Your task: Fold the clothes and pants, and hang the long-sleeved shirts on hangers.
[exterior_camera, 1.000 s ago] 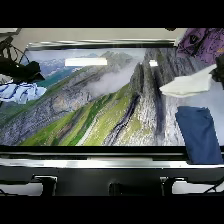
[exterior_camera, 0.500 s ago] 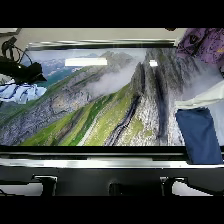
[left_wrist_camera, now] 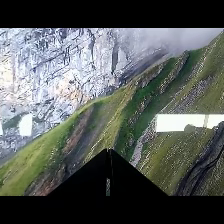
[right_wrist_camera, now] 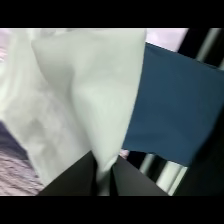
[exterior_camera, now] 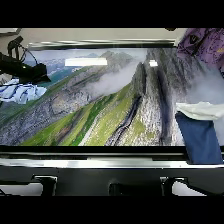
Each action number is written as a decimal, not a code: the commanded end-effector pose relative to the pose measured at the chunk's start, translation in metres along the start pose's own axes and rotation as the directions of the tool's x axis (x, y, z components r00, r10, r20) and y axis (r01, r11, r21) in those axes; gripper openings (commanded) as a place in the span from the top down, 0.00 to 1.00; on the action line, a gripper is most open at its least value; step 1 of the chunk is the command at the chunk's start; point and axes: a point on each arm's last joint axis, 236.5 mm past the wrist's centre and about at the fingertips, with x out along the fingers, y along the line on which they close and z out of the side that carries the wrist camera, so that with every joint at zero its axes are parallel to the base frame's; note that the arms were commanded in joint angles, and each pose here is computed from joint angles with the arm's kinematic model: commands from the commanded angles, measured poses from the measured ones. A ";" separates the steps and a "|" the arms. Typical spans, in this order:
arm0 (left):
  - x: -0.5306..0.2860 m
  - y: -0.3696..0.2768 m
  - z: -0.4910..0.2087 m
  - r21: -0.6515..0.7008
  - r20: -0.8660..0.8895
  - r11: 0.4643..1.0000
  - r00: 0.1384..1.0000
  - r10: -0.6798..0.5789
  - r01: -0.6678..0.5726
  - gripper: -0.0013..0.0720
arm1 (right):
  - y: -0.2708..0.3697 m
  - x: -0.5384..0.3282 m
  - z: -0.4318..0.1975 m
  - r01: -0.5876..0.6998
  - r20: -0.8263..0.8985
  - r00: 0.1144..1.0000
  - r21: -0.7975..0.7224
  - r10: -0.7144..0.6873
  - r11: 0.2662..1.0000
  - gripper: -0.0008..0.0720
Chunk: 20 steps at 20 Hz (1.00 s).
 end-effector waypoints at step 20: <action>0.001 -0.001 0.000 -0.002 -0.002 1.000 1.000 0.000 0.000 0.96 | -0.133 0.127 -0.093 0.399 -0.057 0.909 -0.169 -0.413 0.901 0.94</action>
